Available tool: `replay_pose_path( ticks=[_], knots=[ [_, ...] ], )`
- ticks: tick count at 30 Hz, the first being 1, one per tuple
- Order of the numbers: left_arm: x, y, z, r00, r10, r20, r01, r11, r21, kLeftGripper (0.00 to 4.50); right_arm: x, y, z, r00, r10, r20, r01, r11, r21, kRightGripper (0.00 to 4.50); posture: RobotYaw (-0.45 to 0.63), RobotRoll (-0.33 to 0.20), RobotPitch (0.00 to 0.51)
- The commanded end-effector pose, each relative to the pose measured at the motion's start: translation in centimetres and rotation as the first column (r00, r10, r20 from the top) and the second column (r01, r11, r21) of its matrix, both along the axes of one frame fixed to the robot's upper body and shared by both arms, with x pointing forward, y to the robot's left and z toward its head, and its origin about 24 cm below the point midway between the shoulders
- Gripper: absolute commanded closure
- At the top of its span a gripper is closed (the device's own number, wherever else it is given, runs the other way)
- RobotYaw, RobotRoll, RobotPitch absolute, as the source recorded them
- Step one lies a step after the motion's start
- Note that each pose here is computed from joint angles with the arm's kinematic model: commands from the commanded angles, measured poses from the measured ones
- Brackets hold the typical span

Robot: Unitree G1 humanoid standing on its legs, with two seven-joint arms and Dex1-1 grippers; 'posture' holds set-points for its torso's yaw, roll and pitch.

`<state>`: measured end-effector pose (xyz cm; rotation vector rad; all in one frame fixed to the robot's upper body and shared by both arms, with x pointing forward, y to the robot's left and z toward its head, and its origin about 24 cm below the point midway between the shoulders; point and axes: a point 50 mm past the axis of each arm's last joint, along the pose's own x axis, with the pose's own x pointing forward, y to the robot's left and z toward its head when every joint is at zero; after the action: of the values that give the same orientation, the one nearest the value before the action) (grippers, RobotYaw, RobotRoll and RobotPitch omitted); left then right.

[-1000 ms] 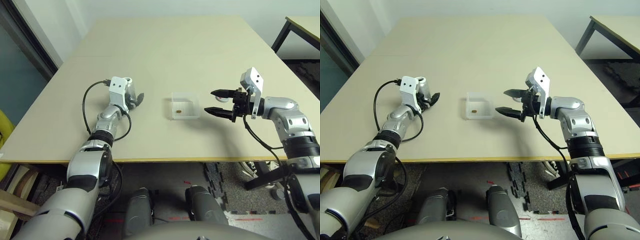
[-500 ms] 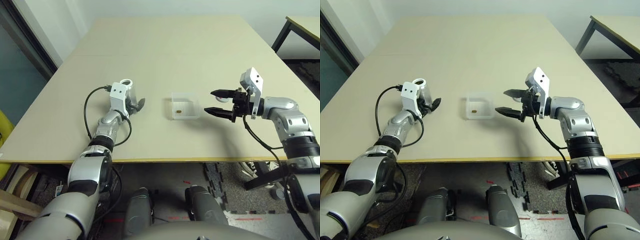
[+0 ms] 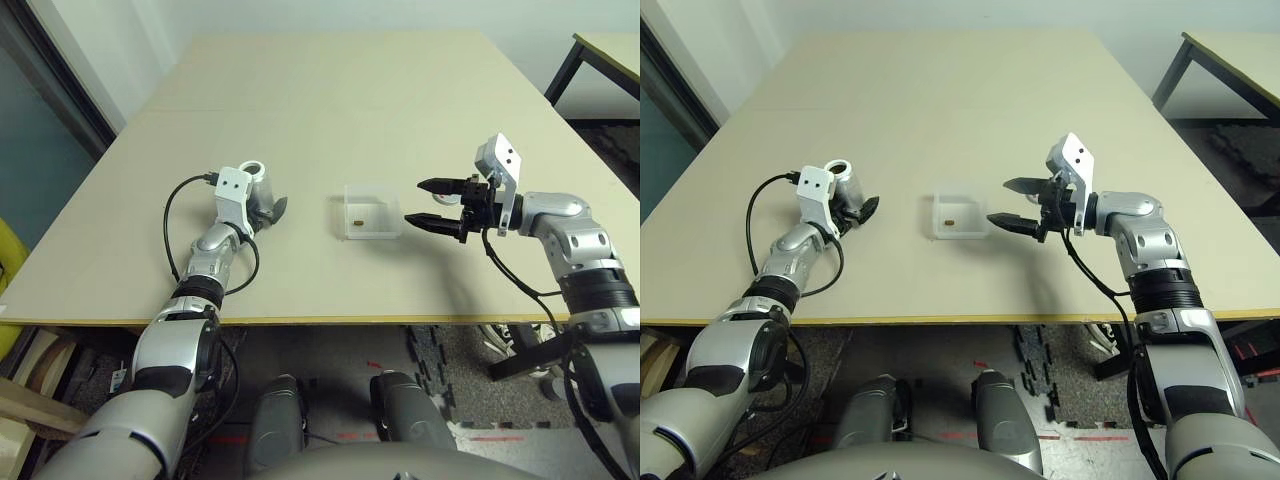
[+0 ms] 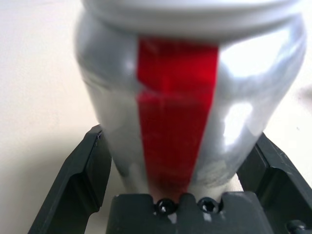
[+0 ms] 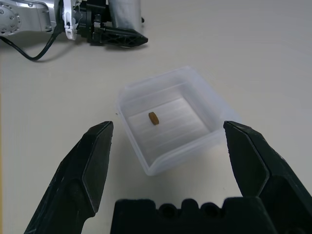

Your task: Pour the medicine from the bottle into the box.

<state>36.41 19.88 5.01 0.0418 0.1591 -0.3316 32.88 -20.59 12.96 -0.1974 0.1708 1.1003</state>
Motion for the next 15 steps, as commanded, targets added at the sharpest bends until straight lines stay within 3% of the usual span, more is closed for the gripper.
replay_pose_path(
  ticks=[1, 15],
  knots=[
    [-0.12, 0.05, -0.08, 1.000, -0.006, -0.003, 0.006, 1.000, -0.001, 0.03, 0.13, 0.19, 0.01, 1.000, 0.011, 0.004, -0.011, 1.000, -0.010, 0.00, -0.20, 0.000, 0.052],
    [0.01, -0.50, 0.26, 0.999, -0.041, 0.012, 0.041, 0.999, -0.007, 0.03, 0.20, 0.16, -0.02, 1.000, 0.007, 0.003, -0.007, 1.000, -0.010, 0.00, -0.20, 0.000, 0.055]
  ],
)
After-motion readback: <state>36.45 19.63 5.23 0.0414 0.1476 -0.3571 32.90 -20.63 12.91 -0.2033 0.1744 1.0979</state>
